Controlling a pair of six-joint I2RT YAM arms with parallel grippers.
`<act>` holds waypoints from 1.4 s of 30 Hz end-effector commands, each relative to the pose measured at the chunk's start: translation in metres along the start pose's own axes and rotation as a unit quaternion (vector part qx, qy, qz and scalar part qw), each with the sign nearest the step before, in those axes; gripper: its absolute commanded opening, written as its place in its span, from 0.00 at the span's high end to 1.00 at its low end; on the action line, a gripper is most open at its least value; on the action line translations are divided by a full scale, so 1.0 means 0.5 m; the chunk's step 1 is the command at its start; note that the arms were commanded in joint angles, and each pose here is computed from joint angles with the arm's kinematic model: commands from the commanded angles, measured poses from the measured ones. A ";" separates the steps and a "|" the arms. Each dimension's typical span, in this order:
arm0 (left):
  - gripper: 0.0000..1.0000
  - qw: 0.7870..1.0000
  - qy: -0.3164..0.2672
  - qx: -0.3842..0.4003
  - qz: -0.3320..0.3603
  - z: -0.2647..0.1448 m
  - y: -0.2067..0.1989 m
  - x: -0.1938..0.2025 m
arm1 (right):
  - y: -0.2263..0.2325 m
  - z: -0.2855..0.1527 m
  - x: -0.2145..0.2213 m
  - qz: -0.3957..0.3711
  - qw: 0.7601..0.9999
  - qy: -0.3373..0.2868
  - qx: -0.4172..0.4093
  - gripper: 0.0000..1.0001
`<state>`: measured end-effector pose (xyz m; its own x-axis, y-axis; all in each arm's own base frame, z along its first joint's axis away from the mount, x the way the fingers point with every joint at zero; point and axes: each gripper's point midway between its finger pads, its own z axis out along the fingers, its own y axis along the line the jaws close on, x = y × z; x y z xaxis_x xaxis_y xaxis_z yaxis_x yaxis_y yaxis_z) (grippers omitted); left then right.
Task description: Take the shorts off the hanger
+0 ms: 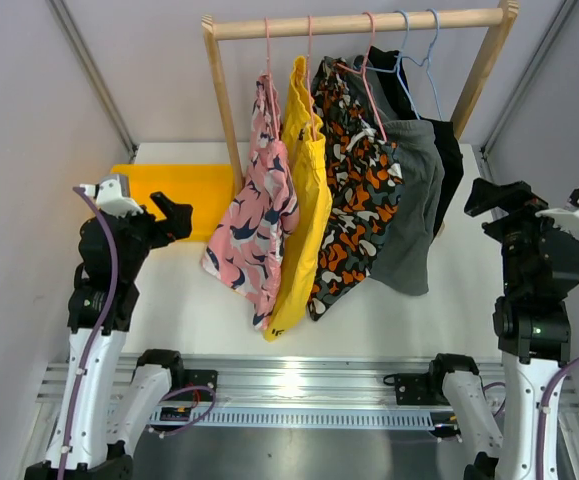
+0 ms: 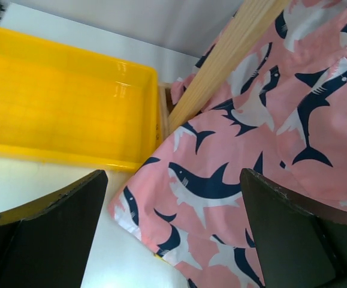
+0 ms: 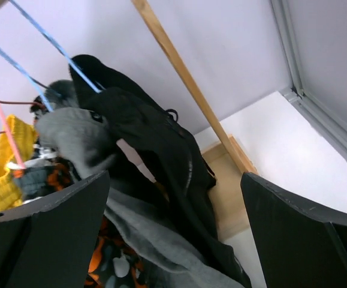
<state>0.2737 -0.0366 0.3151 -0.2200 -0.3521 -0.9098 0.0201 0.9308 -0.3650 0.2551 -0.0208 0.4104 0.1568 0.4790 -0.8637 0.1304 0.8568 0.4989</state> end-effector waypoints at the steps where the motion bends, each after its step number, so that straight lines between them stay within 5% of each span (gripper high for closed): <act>1: 0.01 0.998 -0.007 -0.062 0.017 -0.019 0.050 0.003 | 0.053 -0.033 -0.066 -0.018 0.999 -0.015 -0.040 0.01; 7: 0.01 0.998 0.004 -0.067 0.013 -0.017 0.073 0.062 | 0.178 -0.071 -0.218 -0.071 0.981 -0.105 -0.149 0.01; 11: 0.01 0.999 0.027 0.015 0.015 -0.006 0.021 0.090 | 0.215 -0.003 -0.251 -0.080 0.982 -0.075 -0.152 0.01; 14: 0.01 0.999 0.050 -0.004 0.015 0.002 0.036 0.111 | 0.254 0.048 -0.260 -0.072 0.979 -0.059 -0.181 0.01; 22: 0.01 0.998 0.058 -0.014 0.014 0.000 0.043 0.116 | 0.288 0.251 -0.147 -0.070 0.973 0.076 -0.207 0.08; 35: 0.01 0.998 0.064 0.007 0.009 -0.002 0.029 0.126 | 0.309 0.362 -0.010 -0.098 0.962 0.149 -0.208 0.14; 41: 0.01 0.998 0.067 0.006 0.008 -0.003 0.030 0.129 | 0.309 0.397 0.052 -0.105 0.959 0.172 -0.198 0.34; 42: 0.01 0.998 0.065 0.005 0.008 -0.004 0.031 0.128 | 0.308 0.402 0.056 -0.105 0.960 0.173 -0.196 0.47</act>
<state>0.2586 -0.0414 0.2458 -0.3613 -0.3311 -0.8717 0.0035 0.9343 -0.3564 0.4662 0.0875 0.4696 -0.2130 0.2733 -0.9380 -0.2680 0.9069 0.3251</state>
